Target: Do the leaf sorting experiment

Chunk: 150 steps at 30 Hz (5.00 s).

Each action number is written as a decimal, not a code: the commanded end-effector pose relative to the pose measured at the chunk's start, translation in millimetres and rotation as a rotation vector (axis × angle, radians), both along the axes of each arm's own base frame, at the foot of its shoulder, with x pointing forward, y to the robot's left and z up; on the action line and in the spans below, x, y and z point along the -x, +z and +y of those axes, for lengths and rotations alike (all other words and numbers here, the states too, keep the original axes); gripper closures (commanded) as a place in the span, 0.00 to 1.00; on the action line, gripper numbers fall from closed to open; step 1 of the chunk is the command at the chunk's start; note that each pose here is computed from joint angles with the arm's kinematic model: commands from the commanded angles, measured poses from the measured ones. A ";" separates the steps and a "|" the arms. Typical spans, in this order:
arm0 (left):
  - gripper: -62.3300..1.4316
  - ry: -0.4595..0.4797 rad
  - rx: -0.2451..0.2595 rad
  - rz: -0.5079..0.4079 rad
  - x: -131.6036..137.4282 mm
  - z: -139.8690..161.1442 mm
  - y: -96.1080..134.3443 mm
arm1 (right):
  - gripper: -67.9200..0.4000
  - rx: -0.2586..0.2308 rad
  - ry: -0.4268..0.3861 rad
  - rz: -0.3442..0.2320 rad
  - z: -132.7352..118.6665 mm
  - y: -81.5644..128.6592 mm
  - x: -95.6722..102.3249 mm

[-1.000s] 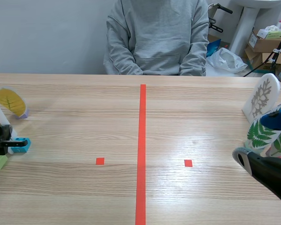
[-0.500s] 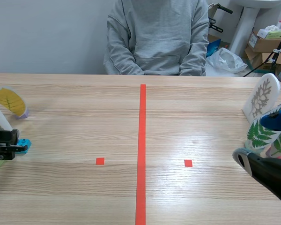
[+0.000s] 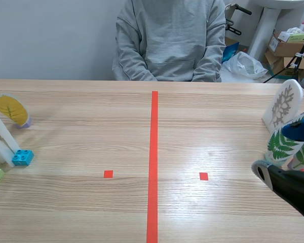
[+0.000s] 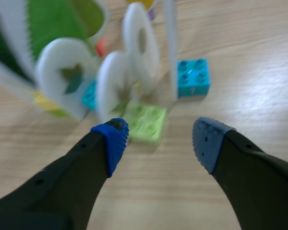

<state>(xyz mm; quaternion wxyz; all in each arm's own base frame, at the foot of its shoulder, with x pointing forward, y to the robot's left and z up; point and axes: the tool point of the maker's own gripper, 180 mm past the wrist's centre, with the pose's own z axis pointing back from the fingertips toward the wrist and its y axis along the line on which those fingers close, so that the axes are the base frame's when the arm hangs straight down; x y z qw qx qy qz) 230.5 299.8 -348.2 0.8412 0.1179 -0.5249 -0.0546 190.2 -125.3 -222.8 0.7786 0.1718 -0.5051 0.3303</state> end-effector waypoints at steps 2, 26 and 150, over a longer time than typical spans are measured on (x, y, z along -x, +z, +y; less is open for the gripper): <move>0.36 -0.086 0.005 -0.035 9.2 -18.0 23.0 | 0.30 -0.020 0.012 -0.012 2.9 3.7 -1.1; 0.17 -0.713 0.221 -0.074 61.5 -202.7 156.8 | 0.30 -0.027 0.012 -0.016 3.5 5.0 -1.4; 0.17 -0.650 0.222 -0.057 61.6 -197.0 150.3 | 0.30 0.118 0.238 -0.018 49.1 -67.5 -141.3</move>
